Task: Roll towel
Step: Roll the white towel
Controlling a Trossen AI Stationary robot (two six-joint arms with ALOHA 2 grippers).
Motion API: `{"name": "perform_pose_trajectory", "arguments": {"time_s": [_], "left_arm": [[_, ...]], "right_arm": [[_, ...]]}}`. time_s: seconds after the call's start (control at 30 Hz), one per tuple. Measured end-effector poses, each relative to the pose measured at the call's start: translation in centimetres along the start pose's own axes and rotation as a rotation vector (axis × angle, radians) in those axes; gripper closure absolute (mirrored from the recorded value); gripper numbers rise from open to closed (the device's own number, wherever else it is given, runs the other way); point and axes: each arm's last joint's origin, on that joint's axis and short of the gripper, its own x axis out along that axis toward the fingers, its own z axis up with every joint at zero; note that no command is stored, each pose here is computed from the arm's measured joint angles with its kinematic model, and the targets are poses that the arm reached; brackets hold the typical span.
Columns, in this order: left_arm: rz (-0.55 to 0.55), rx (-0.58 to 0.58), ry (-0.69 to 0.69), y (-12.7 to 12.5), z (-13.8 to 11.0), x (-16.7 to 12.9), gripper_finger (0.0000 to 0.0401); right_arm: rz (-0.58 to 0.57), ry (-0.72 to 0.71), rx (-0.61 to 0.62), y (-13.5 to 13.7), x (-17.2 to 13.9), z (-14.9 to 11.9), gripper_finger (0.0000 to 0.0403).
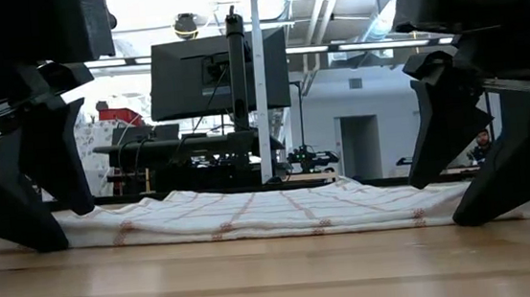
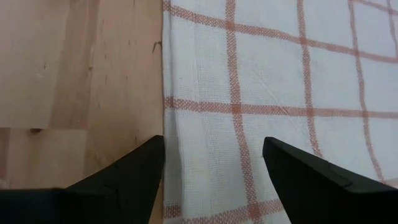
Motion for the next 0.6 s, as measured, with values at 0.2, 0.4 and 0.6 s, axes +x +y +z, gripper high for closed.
{"name": "perform_pose_trajectory", "arguments": {"time_s": [0.2,0.4,0.6], "left_arm": [[-0.007,0.014,-0.006,-0.1,0.1,0.0,0.0228],[-0.009,0.011,-0.005,0.0,0.1,0.1,0.0233],[-0.026,0.004,-0.001,-0.1,0.2,0.1,0.0314]], "right_arm": [[0.007,0.018,0.015,-0.4,0.3,0.1,0.0134],[0.011,0.050,0.026,-1.1,0.8,0.2,0.0176],[0.054,0.084,0.133,-1.5,1.1,0.3,0.0294]]}}
